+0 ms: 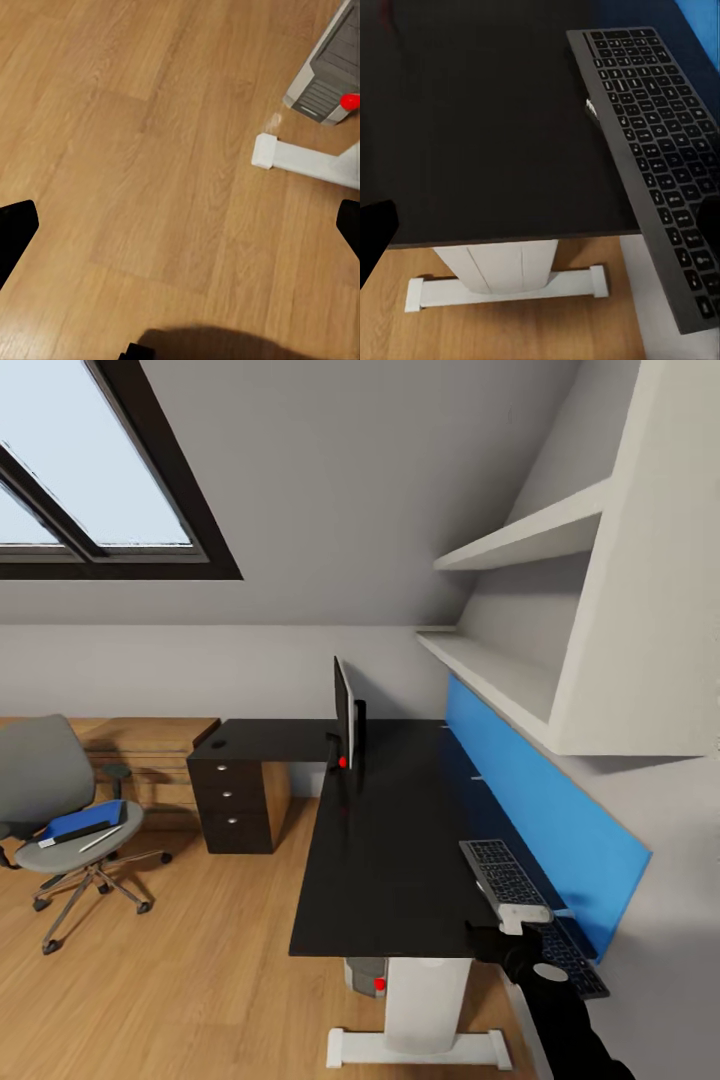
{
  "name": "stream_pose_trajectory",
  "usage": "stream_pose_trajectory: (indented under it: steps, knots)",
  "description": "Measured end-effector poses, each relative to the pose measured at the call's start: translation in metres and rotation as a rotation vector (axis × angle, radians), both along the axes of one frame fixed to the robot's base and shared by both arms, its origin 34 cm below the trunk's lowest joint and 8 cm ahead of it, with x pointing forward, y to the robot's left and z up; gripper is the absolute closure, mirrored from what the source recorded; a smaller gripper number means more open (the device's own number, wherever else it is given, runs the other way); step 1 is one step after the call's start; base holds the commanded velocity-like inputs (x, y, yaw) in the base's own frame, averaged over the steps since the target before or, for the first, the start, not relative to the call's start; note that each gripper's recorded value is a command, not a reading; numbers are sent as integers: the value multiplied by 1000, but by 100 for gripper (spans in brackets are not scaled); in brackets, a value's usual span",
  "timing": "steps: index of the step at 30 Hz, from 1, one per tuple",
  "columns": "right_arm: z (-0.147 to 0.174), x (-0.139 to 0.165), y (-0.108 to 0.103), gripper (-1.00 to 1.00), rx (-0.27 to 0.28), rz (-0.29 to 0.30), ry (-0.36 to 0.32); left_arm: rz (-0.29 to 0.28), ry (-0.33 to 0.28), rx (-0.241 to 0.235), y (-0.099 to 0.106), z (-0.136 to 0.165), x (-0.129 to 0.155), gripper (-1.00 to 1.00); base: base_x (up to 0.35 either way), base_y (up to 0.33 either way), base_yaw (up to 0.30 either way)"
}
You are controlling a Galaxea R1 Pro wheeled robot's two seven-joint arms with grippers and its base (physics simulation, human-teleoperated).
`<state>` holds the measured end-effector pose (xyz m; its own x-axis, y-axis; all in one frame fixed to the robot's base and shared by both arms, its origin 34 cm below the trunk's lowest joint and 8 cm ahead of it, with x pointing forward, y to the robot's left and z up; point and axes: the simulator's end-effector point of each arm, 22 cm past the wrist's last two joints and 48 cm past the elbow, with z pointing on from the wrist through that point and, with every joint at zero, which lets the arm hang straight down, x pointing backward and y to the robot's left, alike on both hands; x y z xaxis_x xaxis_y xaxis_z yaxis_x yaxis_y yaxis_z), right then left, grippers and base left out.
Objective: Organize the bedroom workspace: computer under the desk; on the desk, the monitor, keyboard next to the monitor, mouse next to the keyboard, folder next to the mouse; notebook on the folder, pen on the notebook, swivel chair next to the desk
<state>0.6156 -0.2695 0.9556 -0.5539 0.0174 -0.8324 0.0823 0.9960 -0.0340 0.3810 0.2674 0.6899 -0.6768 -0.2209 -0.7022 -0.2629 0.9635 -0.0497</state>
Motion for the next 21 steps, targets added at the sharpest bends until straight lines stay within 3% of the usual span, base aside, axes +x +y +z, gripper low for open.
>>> stream_pose_trajectory:
  steps: [10, 21]
  knots:
    - [4, 3, -22, -100, -24, -24, -8, 0, 0, 0, 0, 0, 0, -100, 0, -9, 0]
    - [3, 5, -57, -100, -3, -84, -4, 0, -1, 0, 0, 0, 0, -100, 0, 0, 0]
